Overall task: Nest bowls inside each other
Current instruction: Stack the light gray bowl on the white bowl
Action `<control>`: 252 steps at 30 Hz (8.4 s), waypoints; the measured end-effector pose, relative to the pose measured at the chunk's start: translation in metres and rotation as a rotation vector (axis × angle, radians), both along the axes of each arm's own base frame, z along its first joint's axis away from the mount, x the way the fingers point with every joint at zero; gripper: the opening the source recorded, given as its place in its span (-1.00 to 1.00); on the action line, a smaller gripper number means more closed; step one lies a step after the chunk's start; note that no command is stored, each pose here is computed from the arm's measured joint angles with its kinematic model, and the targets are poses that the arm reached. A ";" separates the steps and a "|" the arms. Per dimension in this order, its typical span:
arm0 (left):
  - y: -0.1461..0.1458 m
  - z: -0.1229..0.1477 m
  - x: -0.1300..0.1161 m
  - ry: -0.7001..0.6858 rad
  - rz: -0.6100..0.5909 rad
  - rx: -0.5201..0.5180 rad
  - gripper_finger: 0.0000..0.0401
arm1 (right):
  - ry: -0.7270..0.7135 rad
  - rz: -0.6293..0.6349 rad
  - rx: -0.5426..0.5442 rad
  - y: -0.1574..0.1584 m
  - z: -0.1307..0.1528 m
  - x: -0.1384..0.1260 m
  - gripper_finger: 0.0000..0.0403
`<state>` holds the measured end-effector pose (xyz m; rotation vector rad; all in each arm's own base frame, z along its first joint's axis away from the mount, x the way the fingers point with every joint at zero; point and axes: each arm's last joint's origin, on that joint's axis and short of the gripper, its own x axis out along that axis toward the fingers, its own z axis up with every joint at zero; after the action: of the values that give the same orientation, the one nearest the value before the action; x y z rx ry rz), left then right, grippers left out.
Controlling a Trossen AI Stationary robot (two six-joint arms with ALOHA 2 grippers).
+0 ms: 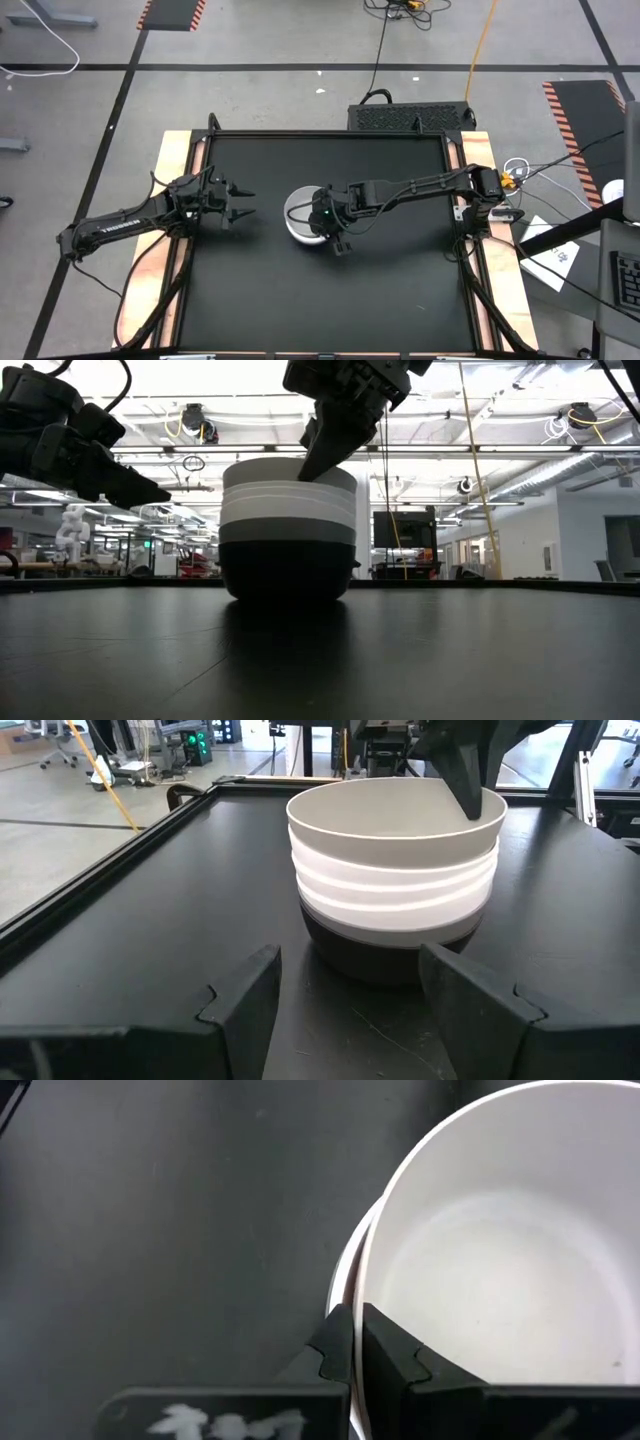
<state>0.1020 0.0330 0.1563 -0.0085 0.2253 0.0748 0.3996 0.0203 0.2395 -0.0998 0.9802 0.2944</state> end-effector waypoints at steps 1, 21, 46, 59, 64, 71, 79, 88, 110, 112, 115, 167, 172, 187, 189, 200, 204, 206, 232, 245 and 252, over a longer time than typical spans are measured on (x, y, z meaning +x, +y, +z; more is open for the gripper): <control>0.000 0.000 0.000 0.000 0.000 0.000 0.19 | 0.002 -0.007 0.004 0.000 0.000 0.000 -1.00; 0.000 0.000 0.000 -0.001 0.001 -0.004 0.19 | 0.044 -0.125 -0.026 0.017 0.008 -0.002 -1.00; 0.000 0.001 0.000 -0.008 -0.004 -0.021 0.19 | 0.013 0.090 -0.131 0.033 -0.021 -0.013 -1.00; 0.000 0.017 0.002 -0.172 -0.005 -0.085 0.19 | -0.008 0.108 -0.117 0.032 0.001 -0.026 -1.00; 0.000 0.021 0.007 -0.216 -0.021 -0.083 0.19 | -0.022 0.110 -0.127 0.031 -0.001 -0.026 -1.00; -0.001 0.026 0.021 -0.265 -0.051 -0.066 0.19 | -0.022 0.113 -0.131 0.031 -0.005 -0.027 -1.00; 0.001 0.028 0.039 -0.263 -0.046 -0.060 0.19 | -0.029 0.112 -0.130 0.031 -0.004 -0.026 -1.00; 0.003 0.032 0.079 -0.185 -0.088 -0.075 0.19 | -0.039 0.110 -0.129 0.031 -0.004 -0.026 -1.00; 0.000 0.014 0.139 -0.124 -0.206 -0.033 0.19 | -0.039 0.109 -0.129 0.031 -0.003 -0.026 -1.00; -0.001 0.013 0.139 -0.117 -0.209 -0.035 0.19 | -0.042 0.110 -0.129 0.031 -0.003 -0.025 -1.00; -0.002 0.013 0.139 -0.117 -0.212 -0.038 0.19 | -0.047 0.110 -0.130 0.031 -0.003 -0.025 -1.00; -0.005 -0.013 0.148 -0.033 -0.180 -0.062 0.19 | -0.176 0.086 -0.055 0.028 -0.016 -0.024 -0.85; -0.006 -0.016 0.147 -0.009 -0.181 -0.073 0.19 | -0.215 0.084 -0.056 0.027 -0.003 -0.028 -0.65; -0.006 -0.015 0.147 -0.017 -0.183 -0.067 0.19 | -0.200 0.028 -0.072 0.023 0.003 -0.033 -0.45; -0.005 -0.015 0.148 -0.018 -0.180 -0.066 0.19 | -0.195 0.018 -0.077 0.020 0.002 -0.033 -0.45; -0.005 -0.015 0.147 -0.017 -0.181 -0.062 0.19 | -0.283 0.026 -0.097 0.014 0.022 -0.038 -0.45; -0.005 -0.015 0.147 -0.016 -0.182 -0.059 0.19 | -0.333 0.012 -0.080 0.014 0.036 -0.043 -0.45; -0.006 -0.015 0.147 -0.016 -0.182 -0.059 0.19 | -0.346 0.005 -0.075 0.013 0.039 -0.045 -0.47; -0.006 -0.014 0.148 -0.028 -0.180 -0.075 0.19 | -0.484 -0.082 -0.058 -0.011 -0.002 -0.101 -1.00; -0.007 -0.013 0.148 -0.031 -0.183 -0.075 0.19 | -0.449 -0.116 -0.023 -0.010 -0.006 -0.101 -1.00; -0.007 -0.012 0.148 -0.044 -0.185 -0.066 0.19 | -0.422 -0.137 -0.005 -0.012 -0.017 -0.105 -1.00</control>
<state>0.2504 0.0265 0.1445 -0.0549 0.1836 -0.1165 0.2942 0.0080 0.2223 -0.0939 0.5655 0.1363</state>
